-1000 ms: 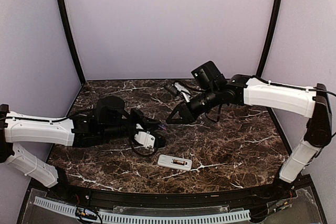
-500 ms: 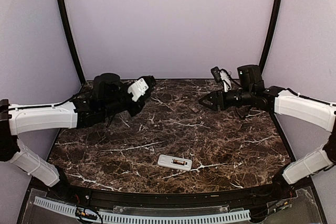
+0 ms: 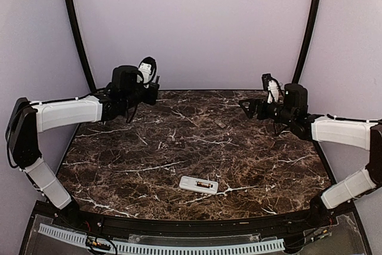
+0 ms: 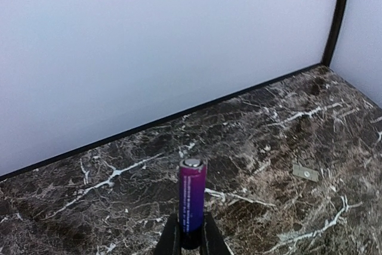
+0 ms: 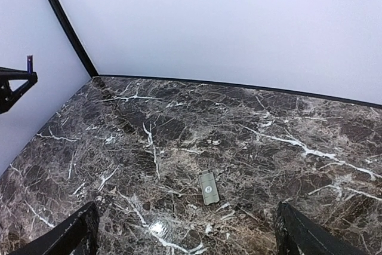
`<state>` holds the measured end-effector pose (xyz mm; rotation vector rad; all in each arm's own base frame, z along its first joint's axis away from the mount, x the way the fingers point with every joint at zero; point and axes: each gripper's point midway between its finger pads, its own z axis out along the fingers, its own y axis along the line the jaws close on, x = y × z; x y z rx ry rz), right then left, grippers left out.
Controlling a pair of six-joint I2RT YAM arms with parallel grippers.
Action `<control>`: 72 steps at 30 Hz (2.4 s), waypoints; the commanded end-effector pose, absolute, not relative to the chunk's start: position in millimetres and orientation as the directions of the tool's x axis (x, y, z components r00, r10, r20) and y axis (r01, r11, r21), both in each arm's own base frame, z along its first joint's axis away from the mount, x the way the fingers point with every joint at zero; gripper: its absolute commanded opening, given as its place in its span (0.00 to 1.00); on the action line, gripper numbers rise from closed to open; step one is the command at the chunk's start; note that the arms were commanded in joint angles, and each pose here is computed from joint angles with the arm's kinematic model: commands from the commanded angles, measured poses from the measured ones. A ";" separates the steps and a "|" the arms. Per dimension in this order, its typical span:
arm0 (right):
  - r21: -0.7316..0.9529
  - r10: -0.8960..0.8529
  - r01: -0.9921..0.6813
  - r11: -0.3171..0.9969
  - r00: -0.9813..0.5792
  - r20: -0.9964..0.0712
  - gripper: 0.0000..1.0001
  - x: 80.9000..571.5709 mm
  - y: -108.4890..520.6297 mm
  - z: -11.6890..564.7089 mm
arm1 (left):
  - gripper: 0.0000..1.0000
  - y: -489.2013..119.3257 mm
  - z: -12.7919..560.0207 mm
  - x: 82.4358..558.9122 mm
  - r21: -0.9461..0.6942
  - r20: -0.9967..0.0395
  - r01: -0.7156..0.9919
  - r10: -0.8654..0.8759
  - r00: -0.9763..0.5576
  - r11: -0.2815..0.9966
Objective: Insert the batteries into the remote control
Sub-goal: Pass from the left arm to the right
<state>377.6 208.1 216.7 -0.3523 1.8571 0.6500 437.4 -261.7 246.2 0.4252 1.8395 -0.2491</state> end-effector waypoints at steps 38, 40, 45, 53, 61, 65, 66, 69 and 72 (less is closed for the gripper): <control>0.144 0.024 -0.674 0.725 -0.184 -0.983 0.98 406.8 208.7 298.7 | 0.00 -335.4 322.9 449.7 0.085 -0.955 0.705 0.258 -0.143 0.704; 0.153 0.037 -0.715 0.683 -0.176 -0.984 0.97 397.2 214.9 317.3 | 0.00 -349.6 335.0 437.5 0.061 -0.971 0.738 0.211 -0.112 0.672; 0.193 0.160 -0.852 0.487 -0.130 -0.979 0.96 357.2 233.5 367.3 | 0.00 -371.9 356.7 405.7 -0.040 -0.991 0.800 0.081 -0.110 0.598; 0.249 0.118 -0.921 0.300 -0.224 -0.967 0.78 324.1 265.9 354.1 | 0.00 -379.7 332.8 347.1 -0.083 -0.995 0.879 0.008 -0.098 0.470; 0.196 0.069 -0.933 0.303 -0.184 -0.980 0.76 257.1 317.7 344.7 | 0.00 -380.0 328.6 284.6 -0.103 -0.995 0.943 -0.050 -0.091 0.316; 0.220 0.090 -0.931 0.290 -0.202 -0.975 0.73 231.0 346.6 345.4 | 0.00 -378.9 331.0 258.0 -0.100 -0.994 0.952 -0.063 -0.085 0.290; 0.219 0.091 -0.930 0.295 -0.201 -0.975 0.73 229.9 352.9 344.4 | 0.00 -379.4 329.6 252.7 -0.114 -0.993 0.954 -0.074 -0.097 0.279; 0.263 0.098 -0.919 0.295 -0.245 -0.965 0.69 233.0 369.4 340.6 | 0.00 -378.4 335.7 243.3 -0.132 -0.989 0.954 -0.104 -0.108 0.267; 0.272 0.088 -0.931 0.245 -0.258 -0.962 0.65 226.2 386.3 343.0 | 0.00 -381.8 335.8 228.9 -0.124 -0.990 0.962 -0.098 -0.103 0.244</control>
